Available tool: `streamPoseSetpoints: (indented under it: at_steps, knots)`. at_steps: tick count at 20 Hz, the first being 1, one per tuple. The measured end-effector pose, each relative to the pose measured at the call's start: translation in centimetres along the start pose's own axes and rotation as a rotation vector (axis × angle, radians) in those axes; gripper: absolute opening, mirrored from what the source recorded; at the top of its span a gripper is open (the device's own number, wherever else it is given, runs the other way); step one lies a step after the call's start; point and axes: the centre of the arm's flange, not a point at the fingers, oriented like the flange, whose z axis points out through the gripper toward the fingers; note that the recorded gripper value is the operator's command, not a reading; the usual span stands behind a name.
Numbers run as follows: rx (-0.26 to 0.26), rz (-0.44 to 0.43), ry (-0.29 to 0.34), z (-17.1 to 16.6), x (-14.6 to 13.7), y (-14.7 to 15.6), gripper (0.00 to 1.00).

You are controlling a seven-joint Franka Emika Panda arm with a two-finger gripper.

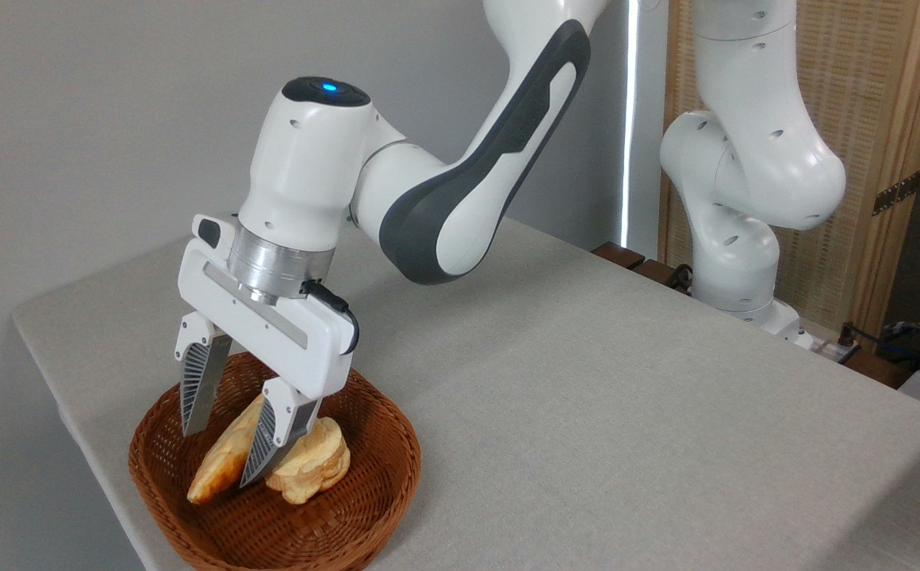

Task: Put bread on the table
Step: 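Lower the open gripper into the basket around the long golden bread, then close the gripper on the long golden bread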

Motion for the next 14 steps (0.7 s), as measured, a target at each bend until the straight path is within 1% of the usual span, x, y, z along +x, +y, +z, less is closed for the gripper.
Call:
streamPoseSetpoints:
  at_steps: [2, 3, 4, 5, 14]
  knots:
    - [0.007, 0.0, 0.01, 0.28, 0.01, -0.06, 0.46]
    - [0.01, 0.001, 0.014, 0.33, 0.03, -0.08, 0.33]
    - [0.01, 0.002, 0.015, 0.33, 0.04, -0.08, 0.24]
    - [0.011, 0.003, 0.016, 0.32, 0.06, -0.08, 0.2]
    - [0.004, 0.012, 0.018, 0.36, 0.29, 0.5, 0.19]
